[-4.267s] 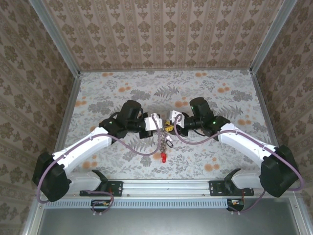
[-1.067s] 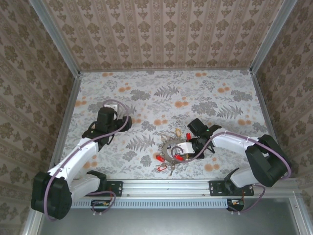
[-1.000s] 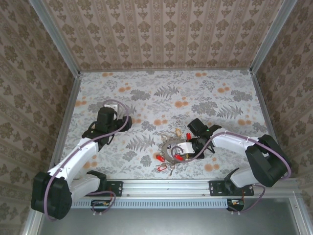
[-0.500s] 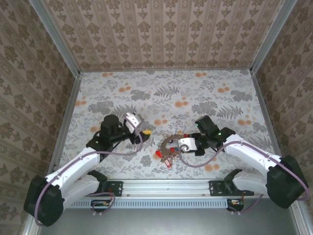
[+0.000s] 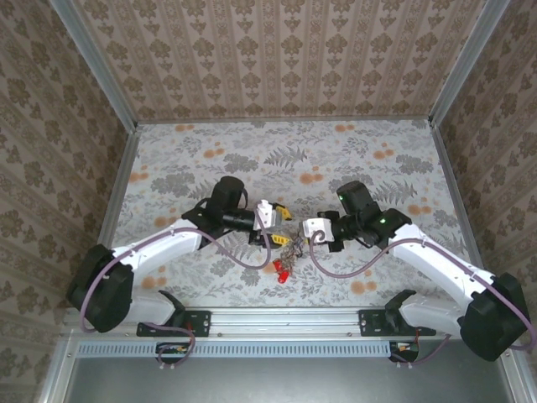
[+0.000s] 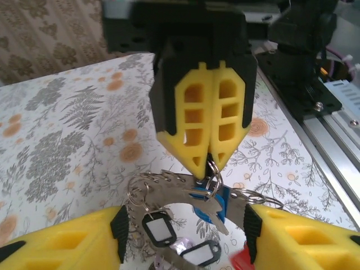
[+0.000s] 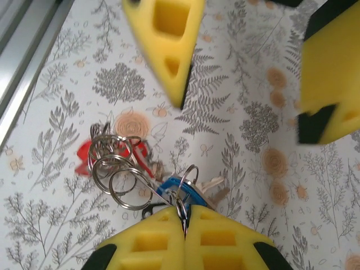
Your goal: Put the keys on the keyring
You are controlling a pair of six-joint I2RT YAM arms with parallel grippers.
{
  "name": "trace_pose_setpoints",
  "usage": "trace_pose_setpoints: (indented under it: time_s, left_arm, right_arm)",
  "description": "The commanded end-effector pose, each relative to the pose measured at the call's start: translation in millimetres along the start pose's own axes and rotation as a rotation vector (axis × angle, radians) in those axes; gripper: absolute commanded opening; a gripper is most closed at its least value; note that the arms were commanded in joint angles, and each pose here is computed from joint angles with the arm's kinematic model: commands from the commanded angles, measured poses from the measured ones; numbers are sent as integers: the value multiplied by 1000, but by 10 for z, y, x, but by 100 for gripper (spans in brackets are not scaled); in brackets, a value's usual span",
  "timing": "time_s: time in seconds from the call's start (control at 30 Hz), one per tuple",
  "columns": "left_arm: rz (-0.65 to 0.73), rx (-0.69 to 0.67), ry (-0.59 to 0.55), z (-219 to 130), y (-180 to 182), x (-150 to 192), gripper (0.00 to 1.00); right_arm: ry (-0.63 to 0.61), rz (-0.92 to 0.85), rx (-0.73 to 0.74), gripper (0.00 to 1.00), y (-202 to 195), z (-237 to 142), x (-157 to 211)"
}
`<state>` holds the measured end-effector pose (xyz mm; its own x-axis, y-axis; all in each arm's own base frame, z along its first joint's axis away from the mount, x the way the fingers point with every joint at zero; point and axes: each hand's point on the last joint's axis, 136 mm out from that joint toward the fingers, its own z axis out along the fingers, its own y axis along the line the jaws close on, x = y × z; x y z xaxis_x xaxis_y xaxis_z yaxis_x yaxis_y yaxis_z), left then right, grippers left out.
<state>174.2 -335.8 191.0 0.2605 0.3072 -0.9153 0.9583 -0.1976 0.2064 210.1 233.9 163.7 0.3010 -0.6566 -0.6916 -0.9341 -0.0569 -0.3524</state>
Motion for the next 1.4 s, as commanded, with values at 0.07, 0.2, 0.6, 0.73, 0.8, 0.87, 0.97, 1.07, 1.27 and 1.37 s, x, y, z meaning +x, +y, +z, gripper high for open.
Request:
trace_pose_setpoints:
  time_s: [0.07, 0.2, 0.6, 0.73, 0.8, 0.87, 0.97, 1.07, 1.27, 1.37]
  left_arm:
    - [99, 26, -2, 60, -15, -136, 53]
    - [126, -13, 11, 101, 26, -150, 47]
    - [292, -2, 77, 146, -128, -82, 0]
    - [312, -7, 117, 129, -147, -25, 0]
    - [322, -32, 131, 114, -136, -1, 0]
    - [327, -76, 159, 90, -81, 44, 0]
    - [316, -105, 174, 69, -47, 69, 6]
    - [294, -109, 174, 71, -43, 83, 9]
    - [236, -131, 113, 67, 23, -25, 17]
    - [170, -135, 34, 14, 74, -142, 25]
  right_arm:
    - [-132, 26, 88, 0, -244, -192, -383]
    - [-164, 60, 112, 0, -282, -222, -443]
    - [-178, 112, 121, 0, -285, -220, -441]
    - [-191, 161, 144, 0, -353, -244, -422]
    - [-215, 192, 165, 0, -410, -283, -433]
    - [-241, 221, 183, 0, -452, -320, -444]
    - [-272, 253, 215, 0, -512, -360, -458]
    - [-300, 273, 235, 0, -552, -382, -479]
    - [-350, 305, 262, 0, -607, -381, -509]
    - [-379, 328, 301, 0, -670, -399, -517]
